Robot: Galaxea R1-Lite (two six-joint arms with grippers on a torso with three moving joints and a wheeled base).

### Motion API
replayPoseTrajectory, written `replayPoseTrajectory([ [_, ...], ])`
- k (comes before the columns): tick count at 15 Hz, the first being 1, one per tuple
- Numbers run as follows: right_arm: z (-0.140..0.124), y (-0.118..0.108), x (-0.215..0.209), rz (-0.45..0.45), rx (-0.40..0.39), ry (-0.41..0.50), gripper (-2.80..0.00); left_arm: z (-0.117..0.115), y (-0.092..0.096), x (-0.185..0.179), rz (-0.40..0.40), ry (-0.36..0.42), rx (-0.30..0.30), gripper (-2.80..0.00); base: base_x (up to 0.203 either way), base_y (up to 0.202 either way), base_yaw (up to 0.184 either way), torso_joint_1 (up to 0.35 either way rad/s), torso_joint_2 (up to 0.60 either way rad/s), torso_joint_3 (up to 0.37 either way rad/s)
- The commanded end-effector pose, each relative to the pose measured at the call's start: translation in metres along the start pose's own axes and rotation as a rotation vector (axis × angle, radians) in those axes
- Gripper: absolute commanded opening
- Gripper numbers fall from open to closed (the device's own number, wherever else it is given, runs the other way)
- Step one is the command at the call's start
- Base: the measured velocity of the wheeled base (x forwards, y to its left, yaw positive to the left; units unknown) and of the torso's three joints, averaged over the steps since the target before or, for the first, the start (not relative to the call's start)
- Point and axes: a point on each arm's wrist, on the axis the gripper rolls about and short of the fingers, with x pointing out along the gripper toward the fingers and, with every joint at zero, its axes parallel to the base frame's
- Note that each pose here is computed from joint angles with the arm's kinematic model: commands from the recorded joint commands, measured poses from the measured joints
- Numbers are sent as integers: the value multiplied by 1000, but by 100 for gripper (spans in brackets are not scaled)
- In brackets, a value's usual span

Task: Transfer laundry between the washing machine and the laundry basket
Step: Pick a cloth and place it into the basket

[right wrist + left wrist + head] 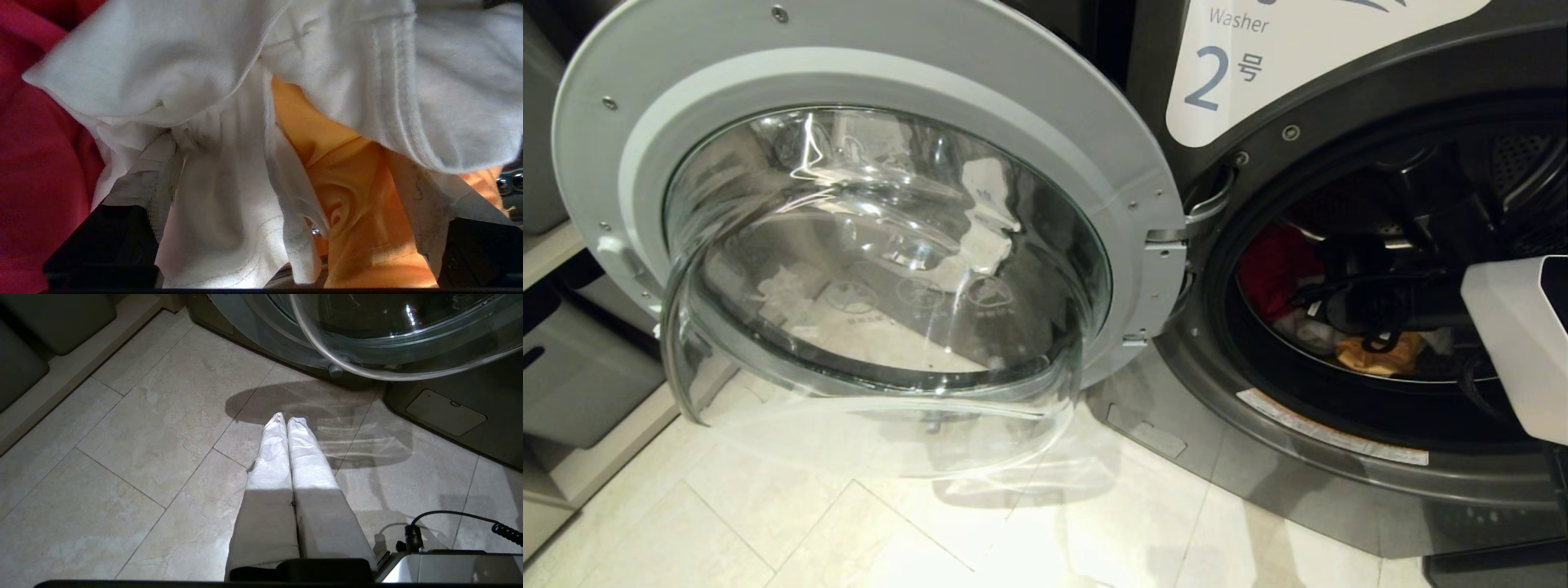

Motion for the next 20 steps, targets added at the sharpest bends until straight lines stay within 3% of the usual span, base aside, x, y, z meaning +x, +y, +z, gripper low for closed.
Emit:
replayPoseTrajectory([
  [1,-7,0,5,-10,-6,12,0,0,0,0,1,-1,0,-280,0,0,0,0,0,0],
  [2,-7,0,5,-10,-7,12,-280,0,0,0,0,-1,1,-280,0,0,0,0,0,0],
  [13,9,-3,-20,8,6,1,-280,0,0,0,1,-1,0,-280,0,0,0,0,0,0],
  [20,4,3,-97,108,-10,1,-280,0,0,0,1,-1,0,-280,0,0,0,0,0,0],
])
